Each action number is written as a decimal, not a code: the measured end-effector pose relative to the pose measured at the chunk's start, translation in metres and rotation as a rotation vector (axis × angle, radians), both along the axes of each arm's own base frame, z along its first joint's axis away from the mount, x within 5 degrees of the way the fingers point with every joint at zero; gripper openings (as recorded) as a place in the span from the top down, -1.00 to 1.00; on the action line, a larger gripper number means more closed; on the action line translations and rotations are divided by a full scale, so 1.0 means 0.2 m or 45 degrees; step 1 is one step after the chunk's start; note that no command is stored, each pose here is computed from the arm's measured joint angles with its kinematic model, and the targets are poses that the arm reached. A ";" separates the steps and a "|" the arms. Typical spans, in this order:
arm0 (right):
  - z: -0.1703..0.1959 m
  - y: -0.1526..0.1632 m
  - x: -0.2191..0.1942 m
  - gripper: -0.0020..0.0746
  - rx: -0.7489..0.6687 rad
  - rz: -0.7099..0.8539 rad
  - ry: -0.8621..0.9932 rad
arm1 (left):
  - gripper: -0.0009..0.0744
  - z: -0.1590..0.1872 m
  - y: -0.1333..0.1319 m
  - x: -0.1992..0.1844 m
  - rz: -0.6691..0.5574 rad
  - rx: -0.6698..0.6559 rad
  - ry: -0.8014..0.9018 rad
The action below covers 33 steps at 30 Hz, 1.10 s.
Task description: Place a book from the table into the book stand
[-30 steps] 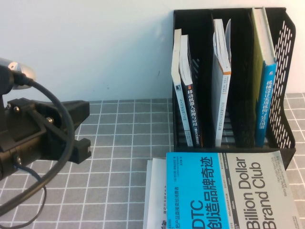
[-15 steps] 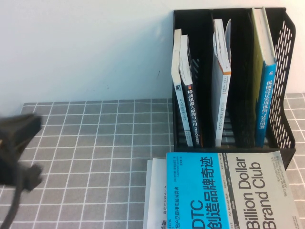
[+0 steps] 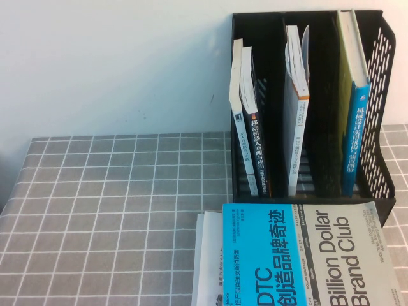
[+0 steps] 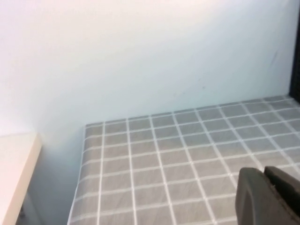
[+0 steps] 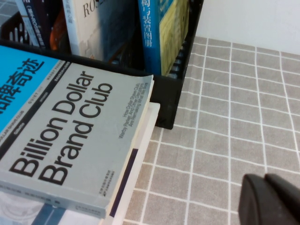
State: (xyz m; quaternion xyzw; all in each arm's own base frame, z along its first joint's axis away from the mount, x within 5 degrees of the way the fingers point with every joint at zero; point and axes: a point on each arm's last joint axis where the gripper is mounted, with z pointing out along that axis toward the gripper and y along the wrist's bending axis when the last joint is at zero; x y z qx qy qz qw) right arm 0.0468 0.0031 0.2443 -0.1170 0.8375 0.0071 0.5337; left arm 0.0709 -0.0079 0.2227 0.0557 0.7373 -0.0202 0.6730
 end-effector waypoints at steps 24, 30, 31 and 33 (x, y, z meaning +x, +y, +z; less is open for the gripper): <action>0.00 0.00 0.00 0.95 0.005 0.001 0.001 | 0.98 -0.23 0.01 -0.09 0.088 -0.152 0.227; 0.00 0.00 0.00 0.95 0.005 0.001 0.001 | 0.98 -0.23 0.02 -0.09 0.129 -0.208 0.233; 0.00 0.00 0.00 0.95 0.005 0.001 0.001 | 0.98 -0.23 0.02 -0.09 0.132 -0.212 0.233; 0.00 0.00 0.00 0.95 0.005 0.001 0.001 | 0.98 -0.23 0.02 -0.09 0.135 -0.221 0.234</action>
